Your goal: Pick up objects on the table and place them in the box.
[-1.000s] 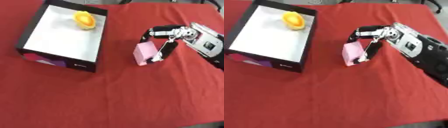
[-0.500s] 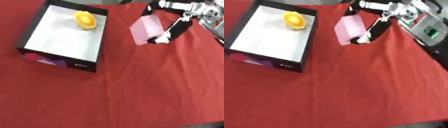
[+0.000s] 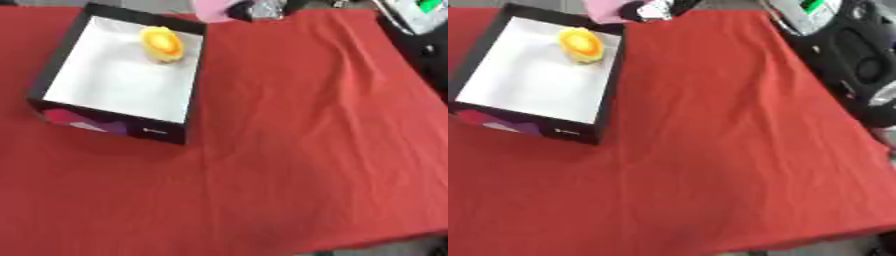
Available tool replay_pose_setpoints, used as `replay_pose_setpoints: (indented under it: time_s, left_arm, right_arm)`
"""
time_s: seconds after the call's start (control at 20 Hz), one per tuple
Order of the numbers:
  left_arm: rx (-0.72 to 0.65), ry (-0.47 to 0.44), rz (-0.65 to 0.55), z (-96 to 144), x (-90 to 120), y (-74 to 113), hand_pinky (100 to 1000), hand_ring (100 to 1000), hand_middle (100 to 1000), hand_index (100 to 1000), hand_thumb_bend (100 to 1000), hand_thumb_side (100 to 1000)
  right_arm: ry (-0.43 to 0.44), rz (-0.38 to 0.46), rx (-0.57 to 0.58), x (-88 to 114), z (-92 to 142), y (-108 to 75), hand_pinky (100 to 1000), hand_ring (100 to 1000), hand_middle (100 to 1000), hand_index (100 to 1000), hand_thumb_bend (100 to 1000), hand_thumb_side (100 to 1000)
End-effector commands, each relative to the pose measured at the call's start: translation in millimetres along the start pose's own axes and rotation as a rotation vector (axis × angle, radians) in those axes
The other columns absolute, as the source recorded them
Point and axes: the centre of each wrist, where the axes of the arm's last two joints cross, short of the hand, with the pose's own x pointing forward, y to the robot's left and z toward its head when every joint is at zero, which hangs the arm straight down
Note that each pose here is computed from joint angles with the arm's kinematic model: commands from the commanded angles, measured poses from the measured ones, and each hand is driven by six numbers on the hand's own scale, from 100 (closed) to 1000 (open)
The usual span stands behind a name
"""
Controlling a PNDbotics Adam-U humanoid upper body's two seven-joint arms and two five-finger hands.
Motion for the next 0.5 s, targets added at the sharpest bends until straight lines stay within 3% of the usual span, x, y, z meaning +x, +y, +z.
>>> replay_pose_setpoints:
  time_s: [0.05,0.4,0.5]
  left_arm:
    - [-0.017,-0.052,0.002,-10,13,0.6,853,731,781,783,656,629]
    - [-0.008,-0.100,0.043,-19,25,-5.4,854,733,782,784,657,628]
    - [-0.005,-0.117,0.055,-22,29,-7.2,853,732,782,784,656,628]
  right_arm:
    - [-0.003,0.002,-0.023,4,-23,-7.4,857,684,522,645,358,100]
    - [0.017,-0.021,-0.016,22,-94,-3.6,842,682,526,642,394,100]
    - [0.029,-0.025,0.015,28,-115,5.5,841,681,527,643,394,100]
